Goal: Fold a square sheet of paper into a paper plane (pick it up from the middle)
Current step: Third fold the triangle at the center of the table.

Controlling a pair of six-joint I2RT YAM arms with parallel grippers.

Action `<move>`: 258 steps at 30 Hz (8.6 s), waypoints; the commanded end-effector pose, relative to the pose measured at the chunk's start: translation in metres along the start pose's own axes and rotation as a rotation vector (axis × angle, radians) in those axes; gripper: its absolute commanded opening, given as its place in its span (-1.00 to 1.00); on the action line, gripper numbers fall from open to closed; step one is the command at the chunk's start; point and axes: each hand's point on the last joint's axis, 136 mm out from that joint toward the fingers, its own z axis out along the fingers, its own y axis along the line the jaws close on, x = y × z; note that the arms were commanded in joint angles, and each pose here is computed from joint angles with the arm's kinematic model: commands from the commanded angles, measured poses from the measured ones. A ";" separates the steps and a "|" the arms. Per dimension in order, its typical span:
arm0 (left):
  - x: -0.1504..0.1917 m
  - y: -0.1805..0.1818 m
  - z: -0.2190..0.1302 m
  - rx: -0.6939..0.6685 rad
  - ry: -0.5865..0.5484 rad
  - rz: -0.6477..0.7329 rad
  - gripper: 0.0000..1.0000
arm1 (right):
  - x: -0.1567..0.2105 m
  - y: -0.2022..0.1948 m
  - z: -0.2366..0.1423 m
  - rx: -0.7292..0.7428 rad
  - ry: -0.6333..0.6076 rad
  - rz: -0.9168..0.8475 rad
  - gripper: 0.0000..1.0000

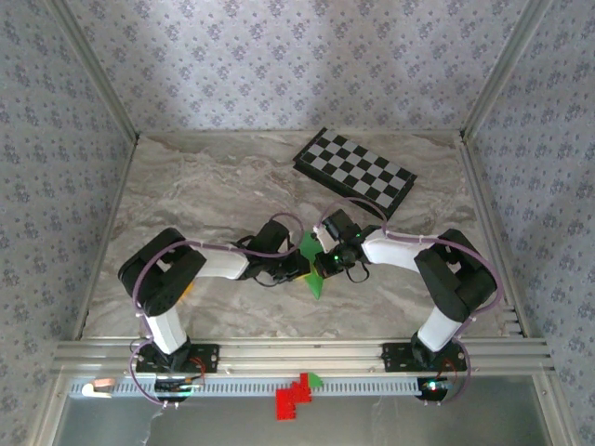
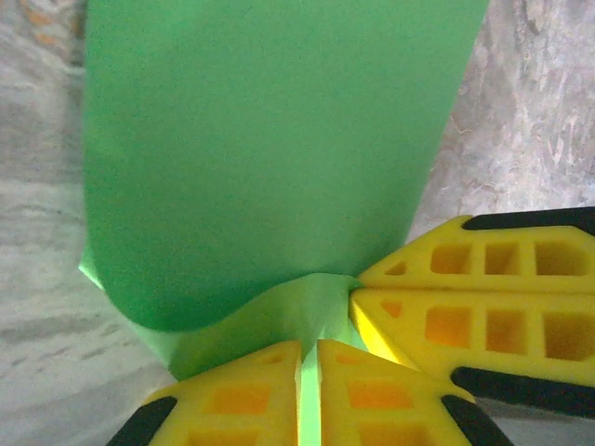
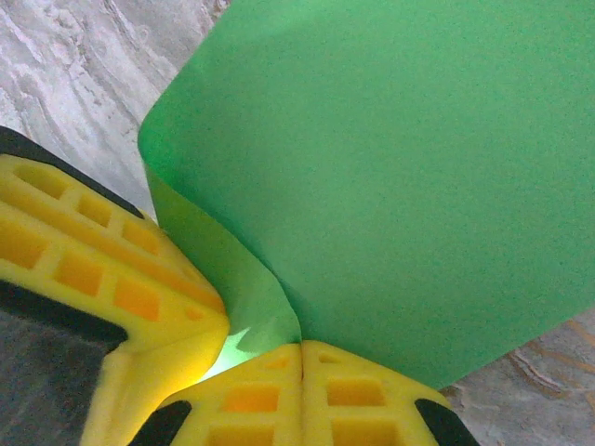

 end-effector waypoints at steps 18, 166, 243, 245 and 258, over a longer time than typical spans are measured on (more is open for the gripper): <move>0.020 0.053 0.008 -0.213 0.049 0.007 -0.82 | 0.017 -0.015 -0.009 0.103 0.065 -0.018 -0.51; 0.007 0.055 0.006 -0.269 0.022 0.049 -0.88 | 0.028 0.031 -0.007 -0.282 -0.013 0.293 -0.94; -0.005 0.047 -0.002 -0.248 -0.017 0.031 -0.61 | 0.012 0.072 -0.030 -0.298 -0.018 0.074 -0.76; -0.004 0.049 -0.005 -0.251 -0.030 0.023 -0.62 | 0.012 0.078 -0.028 -0.314 -0.021 0.056 -0.76; 0.001 0.052 -0.016 -0.259 -0.060 0.008 -0.62 | 0.017 0.072 0.001 -0.304 0.023 0.042 -0.79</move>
